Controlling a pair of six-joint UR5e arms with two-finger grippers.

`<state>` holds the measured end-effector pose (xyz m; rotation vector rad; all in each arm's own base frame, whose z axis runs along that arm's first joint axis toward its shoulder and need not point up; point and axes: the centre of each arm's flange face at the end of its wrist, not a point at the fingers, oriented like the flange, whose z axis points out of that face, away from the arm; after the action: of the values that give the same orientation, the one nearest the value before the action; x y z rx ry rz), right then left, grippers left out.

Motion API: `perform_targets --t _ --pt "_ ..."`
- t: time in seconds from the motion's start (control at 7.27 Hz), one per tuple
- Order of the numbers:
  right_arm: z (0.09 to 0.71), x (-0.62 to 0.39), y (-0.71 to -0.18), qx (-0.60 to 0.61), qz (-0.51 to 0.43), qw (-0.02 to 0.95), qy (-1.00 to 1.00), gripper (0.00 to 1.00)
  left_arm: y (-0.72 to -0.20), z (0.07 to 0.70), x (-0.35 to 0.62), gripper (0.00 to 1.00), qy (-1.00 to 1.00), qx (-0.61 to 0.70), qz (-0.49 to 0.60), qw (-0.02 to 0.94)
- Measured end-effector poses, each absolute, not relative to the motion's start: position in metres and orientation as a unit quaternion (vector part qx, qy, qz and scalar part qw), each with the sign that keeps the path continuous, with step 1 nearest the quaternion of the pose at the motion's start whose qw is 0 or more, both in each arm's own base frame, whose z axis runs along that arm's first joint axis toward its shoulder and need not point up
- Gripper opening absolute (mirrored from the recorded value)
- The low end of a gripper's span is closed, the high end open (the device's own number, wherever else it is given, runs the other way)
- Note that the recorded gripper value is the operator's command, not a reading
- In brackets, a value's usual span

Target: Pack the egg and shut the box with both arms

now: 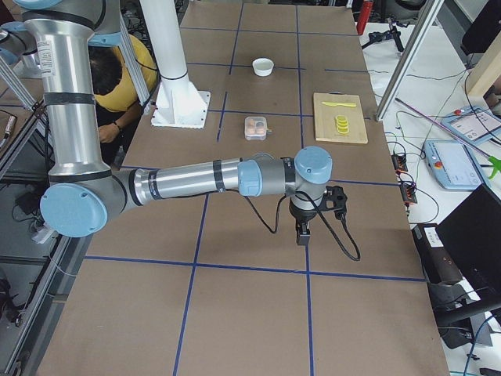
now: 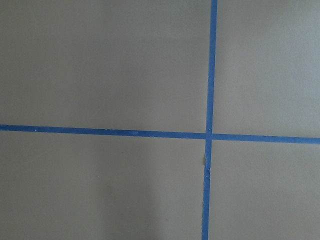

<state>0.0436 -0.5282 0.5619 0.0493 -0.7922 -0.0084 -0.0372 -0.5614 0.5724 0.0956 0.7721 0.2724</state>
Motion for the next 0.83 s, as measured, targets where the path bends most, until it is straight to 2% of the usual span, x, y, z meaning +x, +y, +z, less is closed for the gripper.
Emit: perform_targets --t 0.28,0.83 --pt "0.557 0.044 -0.527 0.015 -0.001 0.923 -0.385 1.0 -0.54 0.594 -0.037 1.0 0.393 -0.008 0.087 0.915" --pt "0.572 0.044 -0.519 0.0 0.008 0.924 -0.383 1.0 -0.542 0.592 -0.041 1.0 0.393 0.011 0.045 0.918"
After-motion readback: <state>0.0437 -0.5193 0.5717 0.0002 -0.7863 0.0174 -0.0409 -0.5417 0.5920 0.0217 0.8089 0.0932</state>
